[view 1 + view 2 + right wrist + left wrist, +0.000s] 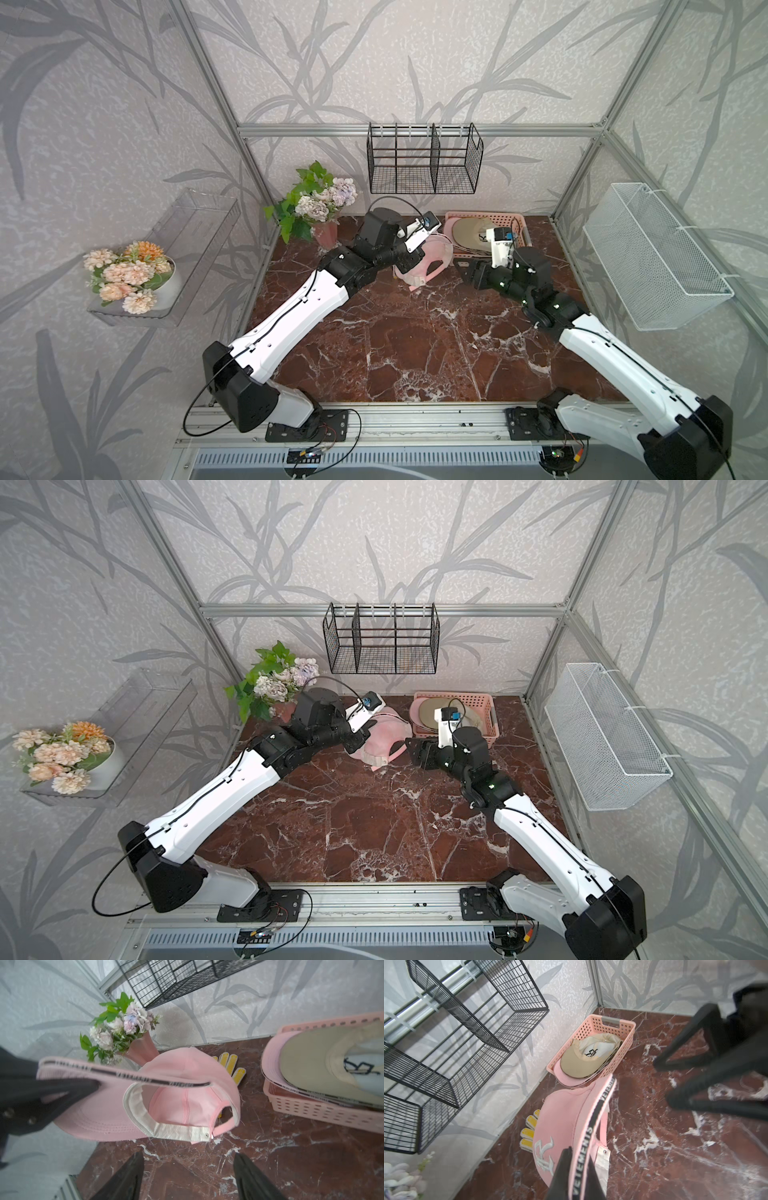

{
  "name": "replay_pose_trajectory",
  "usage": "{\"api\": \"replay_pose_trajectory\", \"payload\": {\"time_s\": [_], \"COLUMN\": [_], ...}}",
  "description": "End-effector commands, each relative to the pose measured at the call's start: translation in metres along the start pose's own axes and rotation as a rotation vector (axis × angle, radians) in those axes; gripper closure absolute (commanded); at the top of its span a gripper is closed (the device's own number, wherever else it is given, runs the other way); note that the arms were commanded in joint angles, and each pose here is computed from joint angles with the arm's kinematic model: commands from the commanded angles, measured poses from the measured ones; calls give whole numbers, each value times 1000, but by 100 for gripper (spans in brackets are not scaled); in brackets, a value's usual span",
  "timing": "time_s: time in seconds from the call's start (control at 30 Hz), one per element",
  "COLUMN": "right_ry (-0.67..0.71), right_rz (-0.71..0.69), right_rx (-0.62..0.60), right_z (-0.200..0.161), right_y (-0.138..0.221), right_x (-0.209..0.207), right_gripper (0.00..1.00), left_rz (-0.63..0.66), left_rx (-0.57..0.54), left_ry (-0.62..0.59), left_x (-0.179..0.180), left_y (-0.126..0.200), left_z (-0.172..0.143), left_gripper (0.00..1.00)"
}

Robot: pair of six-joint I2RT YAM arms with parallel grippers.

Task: Turn the baseball cap inside out
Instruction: Place the baseball cap at the center of the board.

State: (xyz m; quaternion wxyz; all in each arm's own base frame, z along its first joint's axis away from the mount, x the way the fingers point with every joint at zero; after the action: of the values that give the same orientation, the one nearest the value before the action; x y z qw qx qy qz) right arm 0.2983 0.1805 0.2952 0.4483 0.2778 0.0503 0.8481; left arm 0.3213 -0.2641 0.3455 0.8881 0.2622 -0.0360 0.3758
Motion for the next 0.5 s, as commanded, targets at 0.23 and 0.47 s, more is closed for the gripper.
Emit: {"api": "replay_pose_trajectory", "payload": {"time_s": [0.23,0.47], "right_ry": [-494,-620], "right_rz": [90,121], "right_rx": [100,105], "right_z": [0,-4], "right_y": [6,-15], "right_x": [3,-1], "right_gripper": [33,42], "left_rz": [128,110], "left_rx": [-285,-342], "left_ry": [-339,-423], "left_x": [-22,-44], "left_y": [34,39], "left_z": [15,4], "left_gripper": [100,100]}}
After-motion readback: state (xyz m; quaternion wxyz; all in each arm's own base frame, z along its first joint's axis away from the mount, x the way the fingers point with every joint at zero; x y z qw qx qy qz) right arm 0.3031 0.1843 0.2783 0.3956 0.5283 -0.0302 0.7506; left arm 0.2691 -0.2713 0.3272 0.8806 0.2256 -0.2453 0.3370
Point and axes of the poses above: each gripper's point midway between its finger pads, its own y axis back along the fingers, its own x axis along the line the jaws close on, z = x × y, the point moved 3 cm from there along y, back along the fingers, and after that the axes turned 11 degrees about y, right-handed, at the moved point
